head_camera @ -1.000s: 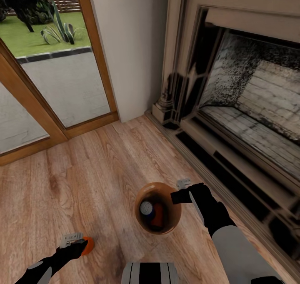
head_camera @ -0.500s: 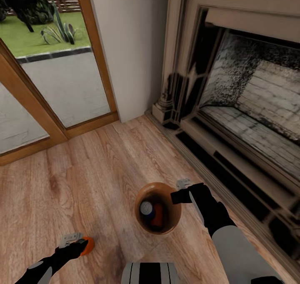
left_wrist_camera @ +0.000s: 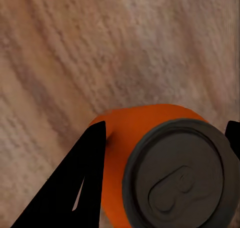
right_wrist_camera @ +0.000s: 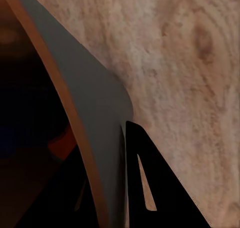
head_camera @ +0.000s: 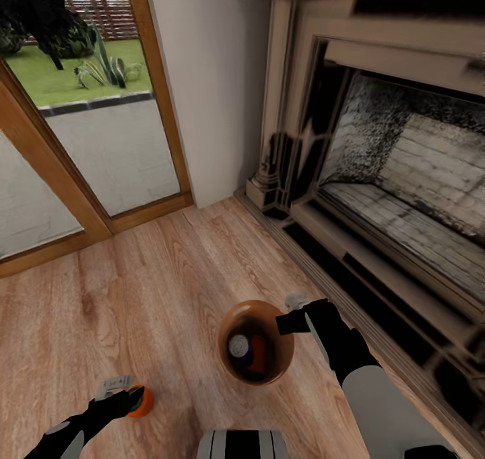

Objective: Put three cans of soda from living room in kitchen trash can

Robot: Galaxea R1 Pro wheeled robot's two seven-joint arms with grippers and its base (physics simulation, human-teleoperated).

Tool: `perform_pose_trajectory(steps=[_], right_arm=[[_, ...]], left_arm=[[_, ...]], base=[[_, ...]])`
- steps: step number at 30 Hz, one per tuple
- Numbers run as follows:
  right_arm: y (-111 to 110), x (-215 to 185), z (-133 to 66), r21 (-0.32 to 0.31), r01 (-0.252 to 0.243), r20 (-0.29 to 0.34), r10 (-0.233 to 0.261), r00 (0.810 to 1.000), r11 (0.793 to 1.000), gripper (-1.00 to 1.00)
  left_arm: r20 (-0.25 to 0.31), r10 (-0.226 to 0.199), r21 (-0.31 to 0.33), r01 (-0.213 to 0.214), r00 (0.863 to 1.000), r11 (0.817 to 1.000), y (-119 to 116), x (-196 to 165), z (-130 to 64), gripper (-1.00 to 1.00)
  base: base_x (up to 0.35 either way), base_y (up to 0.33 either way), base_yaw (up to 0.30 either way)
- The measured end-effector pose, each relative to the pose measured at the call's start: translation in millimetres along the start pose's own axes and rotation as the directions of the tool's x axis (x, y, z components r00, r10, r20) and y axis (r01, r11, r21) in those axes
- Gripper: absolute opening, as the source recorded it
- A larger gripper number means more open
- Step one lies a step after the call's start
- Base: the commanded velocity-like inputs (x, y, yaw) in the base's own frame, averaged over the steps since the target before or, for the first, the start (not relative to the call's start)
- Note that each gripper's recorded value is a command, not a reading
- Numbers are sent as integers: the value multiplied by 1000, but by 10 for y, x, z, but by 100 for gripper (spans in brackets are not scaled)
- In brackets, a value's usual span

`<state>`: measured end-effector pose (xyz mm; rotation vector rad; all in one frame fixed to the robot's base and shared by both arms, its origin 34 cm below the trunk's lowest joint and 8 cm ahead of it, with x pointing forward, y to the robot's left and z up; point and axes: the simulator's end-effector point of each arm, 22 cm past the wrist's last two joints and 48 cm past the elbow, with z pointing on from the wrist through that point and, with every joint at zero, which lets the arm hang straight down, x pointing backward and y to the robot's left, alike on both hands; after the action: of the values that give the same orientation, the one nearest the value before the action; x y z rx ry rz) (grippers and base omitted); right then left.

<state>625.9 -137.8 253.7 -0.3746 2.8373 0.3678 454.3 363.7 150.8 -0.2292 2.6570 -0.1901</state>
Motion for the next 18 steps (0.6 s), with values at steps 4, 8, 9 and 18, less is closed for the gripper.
perform_pose_trajectory(steps=[4, 8, 9, 18], right_arm=[[-20, -61, -79, 16, 14, 14, -15, 1000, 1000, -100], [8, -125, -158, 12, 13, 30, -13, 999, 1000, -100], [8, -140, -178, 14, 15, 34, -15, 999, 1000, -100], [28, -274, -361, 24, 25, 67, -27, 997, 999, -100]], left_arm=[[16, 2, 3, -2, 1000, 1000, -19, -76, -32, -100], [32, 3, 6, -4, 999, 1000, -38, -158, -65, -100], [36, 3, 7, -4, 999, 1000, -42, -176, -73, -100], [75, 5, 14, -6, 997, 1000, -83, -361, -154, -100]], base=[[0, 0, 0], [0, 0, 0], [0, 0, 0], [0, 0, 0]])
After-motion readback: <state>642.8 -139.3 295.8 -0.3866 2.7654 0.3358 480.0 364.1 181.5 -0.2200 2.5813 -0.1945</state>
